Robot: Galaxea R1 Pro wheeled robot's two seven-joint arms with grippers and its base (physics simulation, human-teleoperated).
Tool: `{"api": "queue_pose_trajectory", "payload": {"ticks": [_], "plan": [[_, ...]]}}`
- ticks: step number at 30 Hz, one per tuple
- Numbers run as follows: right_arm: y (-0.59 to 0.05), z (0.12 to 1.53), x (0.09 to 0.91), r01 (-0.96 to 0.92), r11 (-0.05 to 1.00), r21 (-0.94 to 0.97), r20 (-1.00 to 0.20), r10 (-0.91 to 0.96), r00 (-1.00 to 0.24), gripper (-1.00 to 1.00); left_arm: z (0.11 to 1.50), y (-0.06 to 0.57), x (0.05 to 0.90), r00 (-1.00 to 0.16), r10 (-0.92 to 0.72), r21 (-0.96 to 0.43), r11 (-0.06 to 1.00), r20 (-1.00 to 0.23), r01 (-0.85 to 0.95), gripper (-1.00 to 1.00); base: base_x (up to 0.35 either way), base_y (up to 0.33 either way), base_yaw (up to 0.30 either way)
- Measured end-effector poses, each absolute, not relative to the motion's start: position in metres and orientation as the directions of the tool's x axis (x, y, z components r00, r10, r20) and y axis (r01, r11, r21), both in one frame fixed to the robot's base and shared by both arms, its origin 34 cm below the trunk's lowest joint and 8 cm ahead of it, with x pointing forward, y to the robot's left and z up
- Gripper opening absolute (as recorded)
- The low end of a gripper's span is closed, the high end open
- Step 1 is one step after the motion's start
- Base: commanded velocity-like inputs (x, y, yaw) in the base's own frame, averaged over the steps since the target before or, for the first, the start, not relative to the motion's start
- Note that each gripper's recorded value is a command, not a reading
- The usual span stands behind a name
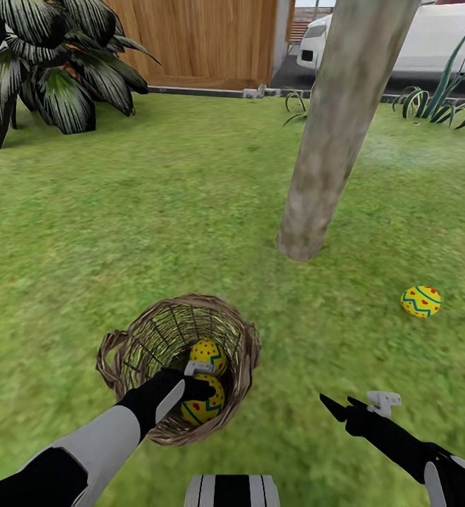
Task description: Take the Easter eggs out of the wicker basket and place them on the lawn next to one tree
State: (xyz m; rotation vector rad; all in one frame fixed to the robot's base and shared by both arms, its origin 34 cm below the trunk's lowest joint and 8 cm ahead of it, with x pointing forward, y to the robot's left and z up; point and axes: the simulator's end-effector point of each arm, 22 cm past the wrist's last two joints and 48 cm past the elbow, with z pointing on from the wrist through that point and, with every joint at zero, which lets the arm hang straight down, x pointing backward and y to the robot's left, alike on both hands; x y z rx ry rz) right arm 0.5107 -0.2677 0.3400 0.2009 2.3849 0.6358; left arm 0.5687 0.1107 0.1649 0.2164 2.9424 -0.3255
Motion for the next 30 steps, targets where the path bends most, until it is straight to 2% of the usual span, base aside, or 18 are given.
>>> {"api": "queue_pose_trajectory", "payload": {"ticks": [30], "plan": [[-0.269,0.321,0.503,0.003,0.874,0.485,-0.525,0.294,-0.798,1.00,0.151,0.108,0.564,-0.982,0.098,-0.213,0.968,-0.164,0.132,1.00,0.000,0.000,0.000]]}}
